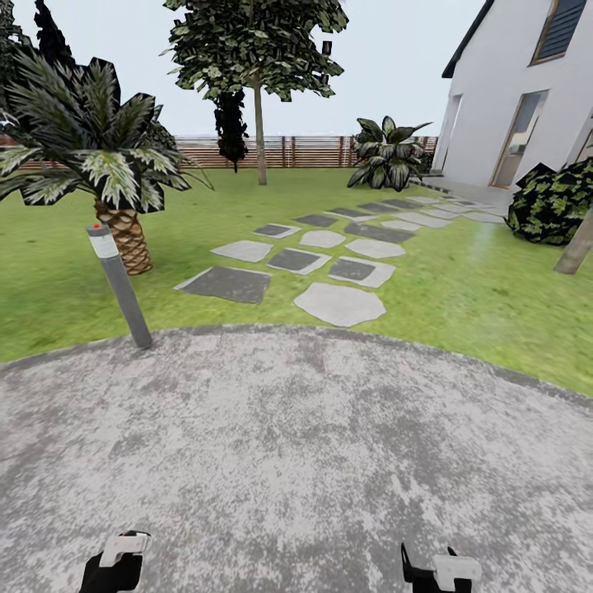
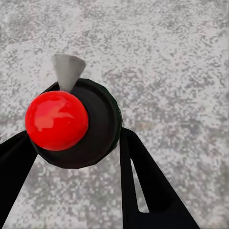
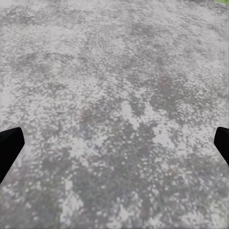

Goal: In the garden, pick up the pesticide atomizer on the floor and spray pesticide onto both trees until each tree trunk is fully covered.

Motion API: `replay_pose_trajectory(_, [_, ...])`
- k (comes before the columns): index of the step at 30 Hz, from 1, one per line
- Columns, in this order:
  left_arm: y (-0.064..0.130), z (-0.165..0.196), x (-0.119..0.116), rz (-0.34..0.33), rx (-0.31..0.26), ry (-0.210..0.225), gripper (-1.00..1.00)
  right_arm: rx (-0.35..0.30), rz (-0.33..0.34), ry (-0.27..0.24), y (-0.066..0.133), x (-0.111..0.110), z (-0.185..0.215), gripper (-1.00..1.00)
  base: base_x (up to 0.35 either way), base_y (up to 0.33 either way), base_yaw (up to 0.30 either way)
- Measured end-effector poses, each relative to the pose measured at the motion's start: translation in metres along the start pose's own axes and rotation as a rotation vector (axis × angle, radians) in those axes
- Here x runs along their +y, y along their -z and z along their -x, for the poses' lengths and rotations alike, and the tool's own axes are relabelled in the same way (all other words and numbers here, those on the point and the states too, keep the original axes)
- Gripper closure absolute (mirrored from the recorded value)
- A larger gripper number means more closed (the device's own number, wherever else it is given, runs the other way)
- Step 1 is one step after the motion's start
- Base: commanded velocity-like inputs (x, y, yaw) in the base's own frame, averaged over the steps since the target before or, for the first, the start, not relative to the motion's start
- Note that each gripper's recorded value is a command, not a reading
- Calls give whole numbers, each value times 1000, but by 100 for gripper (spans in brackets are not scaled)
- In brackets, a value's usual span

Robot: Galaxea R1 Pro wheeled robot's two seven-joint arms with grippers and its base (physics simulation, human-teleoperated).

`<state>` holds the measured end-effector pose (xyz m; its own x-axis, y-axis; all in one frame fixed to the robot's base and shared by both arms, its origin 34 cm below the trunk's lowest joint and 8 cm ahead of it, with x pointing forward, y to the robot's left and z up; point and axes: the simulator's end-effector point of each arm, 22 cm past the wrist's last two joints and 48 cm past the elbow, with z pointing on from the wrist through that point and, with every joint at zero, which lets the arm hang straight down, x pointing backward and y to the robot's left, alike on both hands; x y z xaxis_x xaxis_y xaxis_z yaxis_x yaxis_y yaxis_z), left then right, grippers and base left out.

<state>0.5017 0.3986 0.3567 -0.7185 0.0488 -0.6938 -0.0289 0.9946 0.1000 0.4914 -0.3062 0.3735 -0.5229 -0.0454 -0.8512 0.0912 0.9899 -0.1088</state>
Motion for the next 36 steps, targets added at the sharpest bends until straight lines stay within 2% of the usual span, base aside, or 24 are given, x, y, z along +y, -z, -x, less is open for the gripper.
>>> replay_pose_trajectory(7, [8, 12, -2, -4, 0, 2, 100, 0, -1, -1, 5, -2, 14, -100, 0, 0, 15])
replay_pose_trajectory(17, [18, 28, -1, -6, -5, 2, 100, -5, -1, -2, 11, -3, 32, -100, 0, 0, 211])
replay_pose_trajectory(22, [18, 29, -2, -6, -7, 5, 100, -5, -2, -3, 11, -4, 33, -100, 35, 0, 49])
replay_pose_trajectory(36, [18, 29, -2, -4, -6, 6, 100, -9, -6, -5, 11, -5, 34, -100, 314, 0, 2])
